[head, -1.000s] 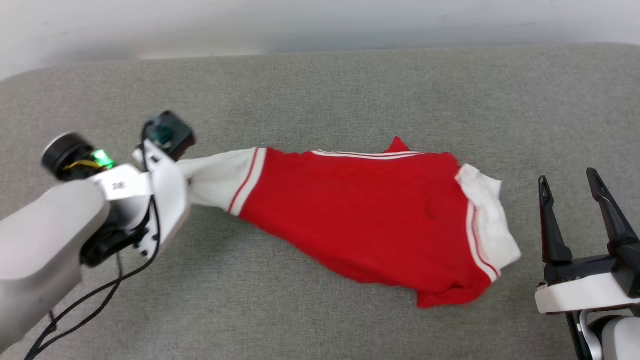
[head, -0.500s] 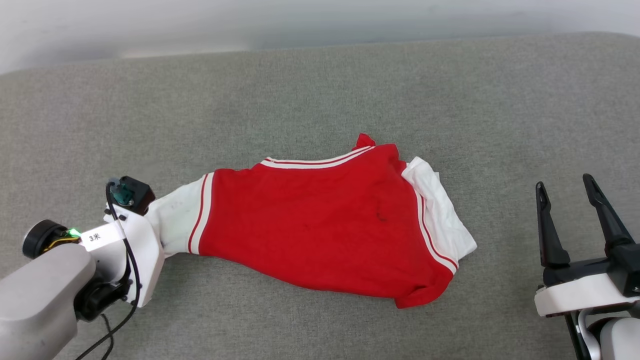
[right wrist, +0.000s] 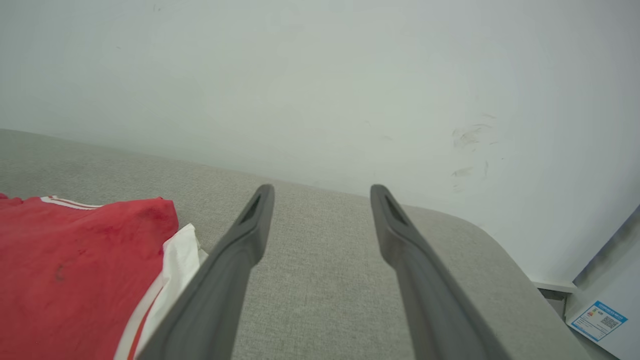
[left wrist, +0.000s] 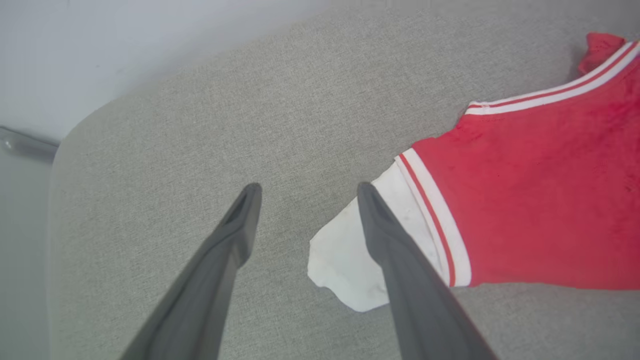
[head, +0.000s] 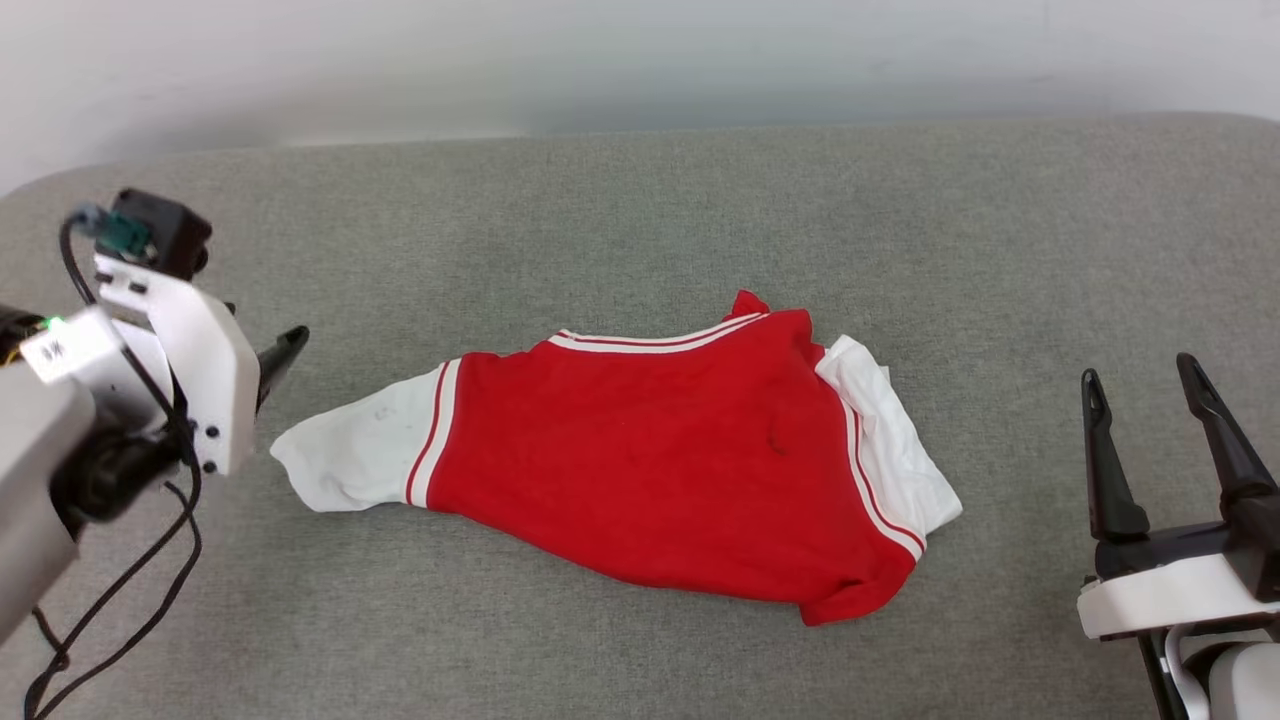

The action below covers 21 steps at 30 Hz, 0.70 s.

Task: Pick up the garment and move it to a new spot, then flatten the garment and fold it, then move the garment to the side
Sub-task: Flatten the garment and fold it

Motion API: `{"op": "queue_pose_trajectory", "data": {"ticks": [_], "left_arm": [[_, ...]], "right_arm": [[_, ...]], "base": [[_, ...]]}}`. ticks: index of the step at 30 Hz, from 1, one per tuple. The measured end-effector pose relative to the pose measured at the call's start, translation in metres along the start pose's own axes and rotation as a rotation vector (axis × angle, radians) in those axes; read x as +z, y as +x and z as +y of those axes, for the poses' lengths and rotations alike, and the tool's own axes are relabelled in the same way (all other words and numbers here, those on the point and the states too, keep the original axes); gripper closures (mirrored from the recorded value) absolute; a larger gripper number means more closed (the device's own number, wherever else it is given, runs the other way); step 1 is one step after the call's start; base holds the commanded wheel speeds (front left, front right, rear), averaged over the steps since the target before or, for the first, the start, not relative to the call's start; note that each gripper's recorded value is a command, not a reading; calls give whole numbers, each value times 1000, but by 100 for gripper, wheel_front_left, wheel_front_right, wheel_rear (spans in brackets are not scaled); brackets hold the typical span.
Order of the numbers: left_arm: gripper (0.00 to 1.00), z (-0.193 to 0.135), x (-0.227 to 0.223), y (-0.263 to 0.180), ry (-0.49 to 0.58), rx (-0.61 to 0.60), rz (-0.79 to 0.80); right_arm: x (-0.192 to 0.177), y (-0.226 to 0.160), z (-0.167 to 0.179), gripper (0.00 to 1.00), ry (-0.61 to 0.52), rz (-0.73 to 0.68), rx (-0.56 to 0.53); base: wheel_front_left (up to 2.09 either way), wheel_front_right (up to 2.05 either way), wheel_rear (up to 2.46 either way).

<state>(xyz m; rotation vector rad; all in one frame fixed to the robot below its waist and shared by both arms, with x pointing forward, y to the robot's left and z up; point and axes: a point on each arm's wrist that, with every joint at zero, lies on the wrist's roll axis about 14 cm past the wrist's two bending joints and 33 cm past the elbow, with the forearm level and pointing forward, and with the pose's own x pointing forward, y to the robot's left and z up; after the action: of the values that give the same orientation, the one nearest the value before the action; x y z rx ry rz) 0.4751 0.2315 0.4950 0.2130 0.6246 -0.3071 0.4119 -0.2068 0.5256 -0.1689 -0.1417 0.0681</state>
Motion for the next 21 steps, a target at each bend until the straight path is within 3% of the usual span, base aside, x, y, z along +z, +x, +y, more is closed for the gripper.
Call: {"op": "queue_pose_trajectory", "data": {"ticks": [4,8,17,21], "left_arm": [[0,0,-6,7,-103,-39,99],[0,13,-34,14,-70,-15,266],[0,-5,-106,40,-124,-84,552],[0,-9,-123,49,-125,-102,608]], "right_arm": [[-5,1,3,0,-2,12,12],[-10,2,0,0,-12,26,10],[-28,10,-7,0,-27,66,-2],[-35,13,-8,0,-33,83,0]], "base": [[0,0,0],[0,0,0],[0,0,0],[0,0,0]]}}
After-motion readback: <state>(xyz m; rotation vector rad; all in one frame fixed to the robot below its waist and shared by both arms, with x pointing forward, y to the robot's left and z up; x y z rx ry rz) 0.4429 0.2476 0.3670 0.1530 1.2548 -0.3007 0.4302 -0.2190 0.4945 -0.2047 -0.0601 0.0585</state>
